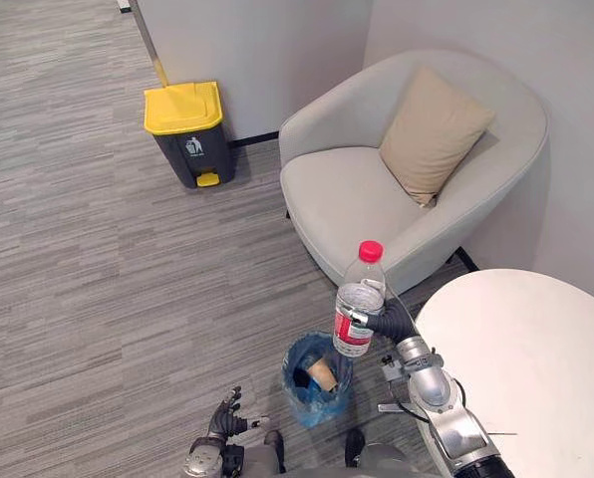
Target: Gather rubbish on tea table into small bin, then transfer packed bag to large trash can.
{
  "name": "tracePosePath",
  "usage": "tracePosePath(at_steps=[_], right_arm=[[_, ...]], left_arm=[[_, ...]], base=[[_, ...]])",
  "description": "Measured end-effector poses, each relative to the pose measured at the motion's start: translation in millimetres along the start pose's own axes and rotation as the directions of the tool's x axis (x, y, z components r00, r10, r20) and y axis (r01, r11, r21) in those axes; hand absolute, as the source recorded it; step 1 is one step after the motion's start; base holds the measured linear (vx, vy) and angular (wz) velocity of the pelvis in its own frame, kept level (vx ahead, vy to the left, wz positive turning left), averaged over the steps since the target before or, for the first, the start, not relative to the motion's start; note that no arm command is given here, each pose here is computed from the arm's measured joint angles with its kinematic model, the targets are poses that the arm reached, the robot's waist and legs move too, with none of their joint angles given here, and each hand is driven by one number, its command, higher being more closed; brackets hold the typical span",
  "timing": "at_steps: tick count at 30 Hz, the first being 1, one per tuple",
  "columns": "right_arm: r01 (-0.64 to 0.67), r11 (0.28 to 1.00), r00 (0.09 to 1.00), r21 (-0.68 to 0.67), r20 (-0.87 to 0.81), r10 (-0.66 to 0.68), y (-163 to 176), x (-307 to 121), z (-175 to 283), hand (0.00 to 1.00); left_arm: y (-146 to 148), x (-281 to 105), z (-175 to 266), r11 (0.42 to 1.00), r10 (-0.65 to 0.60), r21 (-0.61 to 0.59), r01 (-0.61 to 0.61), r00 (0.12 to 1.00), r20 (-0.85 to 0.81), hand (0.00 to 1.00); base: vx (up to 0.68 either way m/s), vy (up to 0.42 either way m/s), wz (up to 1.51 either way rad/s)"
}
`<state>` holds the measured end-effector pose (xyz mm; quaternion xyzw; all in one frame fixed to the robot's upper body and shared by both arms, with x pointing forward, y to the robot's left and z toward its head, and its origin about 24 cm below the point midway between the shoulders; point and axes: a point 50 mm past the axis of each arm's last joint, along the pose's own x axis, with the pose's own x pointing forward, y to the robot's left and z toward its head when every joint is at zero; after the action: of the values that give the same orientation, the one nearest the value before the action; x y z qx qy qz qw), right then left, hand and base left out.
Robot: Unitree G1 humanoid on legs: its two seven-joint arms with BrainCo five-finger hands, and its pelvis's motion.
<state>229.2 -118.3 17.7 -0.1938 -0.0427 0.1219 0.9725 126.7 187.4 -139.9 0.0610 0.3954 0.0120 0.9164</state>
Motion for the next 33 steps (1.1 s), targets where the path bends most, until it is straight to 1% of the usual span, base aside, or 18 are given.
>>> tracePosePath(at_steps=[1,3,5,7,8,11,13,15,19,22,25,29,31,33], right_arm=[[-0.018,1.000,1.000,-0.009,-0.002,0.018,2.2,2.9,-1.2,1.00],[-0.056,0.995,0.998,-0.080,0.036,0.060,1.7,21.7,5.4,1.00],[-0.057,0.990,0.995,-0.128,0.072,0.066,-4.3,33.3,12.7,1.00],[-0.051,0.982,0.989,-0.181,0.127,0.075,-10.3,53.3,26.6,1.00],[-0.051,0.980,0.987,-0.195,0.137,0.079,-11.5,56.9,29.3,1.00],[-0.015,0.967,0.981,-0.253,0.186,0.064,-25.4,68.8,41.8,1.00],[0.013,0.960,0.977,-0.281,0.209,0.049,-33.8,81.2,50.7,1.00],[0.036,0.957,0.974,-0.287,0.225,0.031,-37.1,87.4,55.9,1.00],[0.082,0.953,0.962,-0.292,0.272,0.001,-42.6,98.2,71.4,1.00],[0.141,0.944,0.941,-0.300,0.338,-0.033,-47.7,106.6,89.6,1.00],[0.223,0.925,0.899,-0.307,0.431,-0.073,-57.1,119.4,121.4,1.00],[0.301,0.909,0.854,-0.287,0.505,-0.123,-69.2,128.3,149.4,1.00],[0.335,0.895,0.859,-0.294,0.487,-0.161,-79.9,135.0,150.0,1.00],[0.351,0.884,0.869,-0.309,0.458,-0.186,-86.8,139.4,145.6,1.00]], left_arm=[[0.8,1.9,4.1,1.000,0.007,0.002,-0.007,1.000,0.012,0.00],[3.8,10.3,23.3,1.000,0.017,0.013,-0.018,0.998,0.063,0.00],[5.3,16.4,39.6,1.000,0.021,0.016,-0.023,0.994,0.107,0.00],[13.7,21.6,56.8,0.998,0.059,-0.010,-0.059,0.986,0.156,0.00],[15.8,22.4,59.8,0.998,0.070,-0.014,-0.069,0.984,0.164,0.00],[23.4,26.5,82.8,0.996,0.089,-0.013,-0.088,0.968,0.234,0.00],[26.9,28.1,96.1,0.993,0.119,-0.051,-0.109,0.955,0.273,0.00],[27.1,30.0,105.9,0.992,0.123,-0.063,-0.110,0.947,0.296,0.00],[17.4,33.8,139.4,0.990,0.113,-0.120,-0.072,0.918,0.380,0.00],[11.2,31.8,172.6,0.981,0.123,-0.193,-0.034,0.872,0.473,0.00],[6.9,25.7,209.7,0.966,0.148,-0.258,0.007,0.805,0.574,0.00],[3.5,19.5,236.7,0.960,0.146,-0.276,0.047,0.755,0.639,0.00],[2.6,14.1,250.2,0.957,0.147,-0.282,0.070,0.721,0.677,0.00],[-0.6,12.4,257.8,0.956,0.142,-0.282,0.084,0.707,0.692,0.00]], base=[[-0.10,-0.008,0.37],[-0.16,-0.009,0.28],[-0.22,0.002,0.16],[-0.28,0.017,0.18],[-0.22,0.027,0.14],[-0.13,0.006,0.21],[-0.14,0.024,-0.02],[-0.10,0.031,-0.02],[-0.10,0.006,-0.04],[-0.11,-0.044,0.02],[-0.09,-0.057,0.04],[-0.05,-0.034,0.02],[-0.03,-0.034,0.00],[-0.02,-0.035,0.05]])
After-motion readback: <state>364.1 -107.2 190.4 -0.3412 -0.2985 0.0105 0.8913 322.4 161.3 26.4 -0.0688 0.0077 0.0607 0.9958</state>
